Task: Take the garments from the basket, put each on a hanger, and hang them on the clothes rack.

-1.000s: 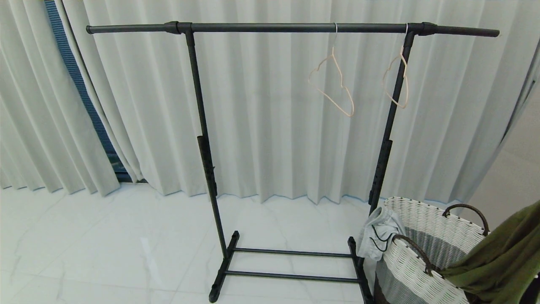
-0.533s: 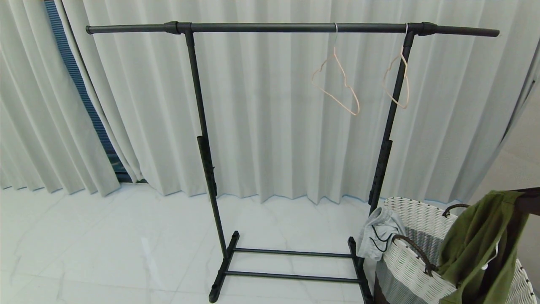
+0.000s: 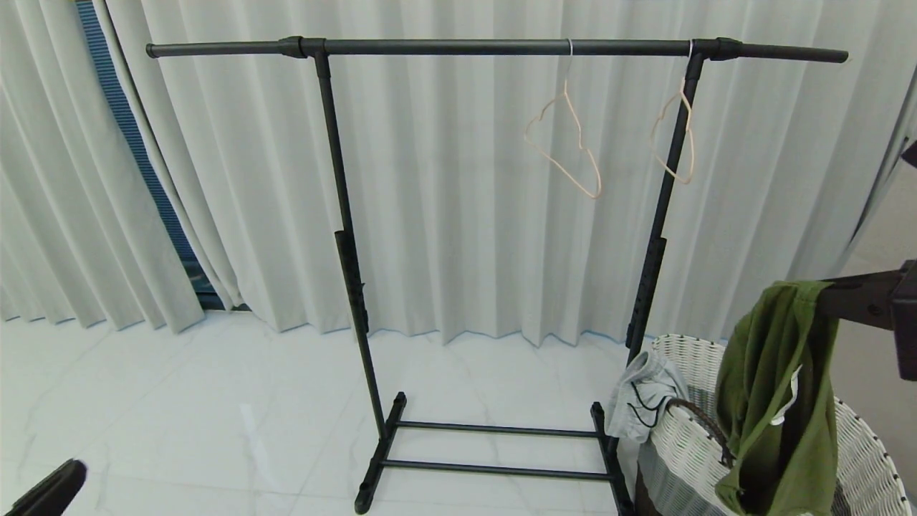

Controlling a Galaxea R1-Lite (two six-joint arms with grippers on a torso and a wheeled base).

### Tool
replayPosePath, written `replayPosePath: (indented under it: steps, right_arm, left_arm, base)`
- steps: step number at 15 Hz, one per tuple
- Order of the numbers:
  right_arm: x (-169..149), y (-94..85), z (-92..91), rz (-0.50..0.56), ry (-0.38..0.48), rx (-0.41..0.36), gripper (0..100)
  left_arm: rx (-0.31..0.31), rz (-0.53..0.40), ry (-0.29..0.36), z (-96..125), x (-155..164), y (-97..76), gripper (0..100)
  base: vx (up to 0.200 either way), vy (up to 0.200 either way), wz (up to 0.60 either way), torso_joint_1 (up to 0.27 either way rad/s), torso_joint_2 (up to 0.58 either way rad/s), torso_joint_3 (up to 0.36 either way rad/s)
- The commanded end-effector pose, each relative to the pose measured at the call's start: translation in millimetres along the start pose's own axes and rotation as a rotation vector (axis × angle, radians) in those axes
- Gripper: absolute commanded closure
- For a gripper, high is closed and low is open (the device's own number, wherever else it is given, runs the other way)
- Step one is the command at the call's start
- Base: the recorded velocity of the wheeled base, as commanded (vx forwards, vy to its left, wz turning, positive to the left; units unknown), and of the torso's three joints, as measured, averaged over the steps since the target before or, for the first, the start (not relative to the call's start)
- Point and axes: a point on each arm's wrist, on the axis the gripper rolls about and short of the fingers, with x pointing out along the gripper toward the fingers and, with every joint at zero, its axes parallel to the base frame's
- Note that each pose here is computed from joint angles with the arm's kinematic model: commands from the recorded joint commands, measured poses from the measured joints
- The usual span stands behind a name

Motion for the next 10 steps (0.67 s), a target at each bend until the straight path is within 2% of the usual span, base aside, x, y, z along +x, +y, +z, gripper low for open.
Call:
replayPosePath:
  steps: [1, 3, 4, 5, 6, 8, 9, 10]
  right_arm:
    - [7, 0.4, 1.6, 0.01, 0.003, 0.006, 100]
    - [14, 0.1, 6.2, 0.01, -0.026, 0.009, 100]
    - [17, -0.1, 9.3, 0.011, -0.046, 0.012, 100]
    - [18, -0.1, 9.7, 0.01, -0.047, 0.012, 100]
    - [26, -0.5, 14.7, 0.01, -0.081, 0.028, 100]
    - [29, -0.6, 16.5, 0.011, -0.092, 0.043, 100]
    - [29, -0.6, 17.1, 0.011, -0.098, 0.047, 100]
    - [30, -0.7, 18.6, 0.011, -0.113, 0.056, 100]
  left_arm:
    - [0.024, -0.299, 0.221, 32, 75, -19.4, 0]
    - [0.002, -0.473, 0.322, 36, 104, -50.7, 0]
    - [-0.029, -0.54, 0.346, 40, 120, -70.5, 0]
    - [-0.036, -0.549, 0.348, 41, 122, -73.6, 0]
    - [-0.082, -0.618, 0.383, 40, 153, -118.7, 0]
    - [-0.067, -0.618, 0.444, 21, 181, -169.8, 0]
    - [-0.068, -0.622, 0.453, 17, 186, -180.5, 0]
    - [-0.087, -0.647, 0.469, 6, 206, -216.3, 0]
  base:
    - [0.0, 0.0, 0.0, 0.0, 0.0, 0.0]
    - [0.0, 0.0, 0.0, 0.0, 0.0, 0.0]
    - [0.0, 0.0, 0.0, 0.0, 0.0, 0.0]
    - [0.0, 0.0, 0.0, 0.0, 0.0, 0.0]
    - [0.0, 0.0, 0.0, 0.0, 0.0, 0.0]
    - [0.0, 0.0, 0.0, 0.0, 0.0, 0.0]
    - [0.0, 0.0, 0.0, 0.0, 0.0, 0.0]
    - [0.0, 0.0, 0.0, 0.0, 0.0, 0.0]
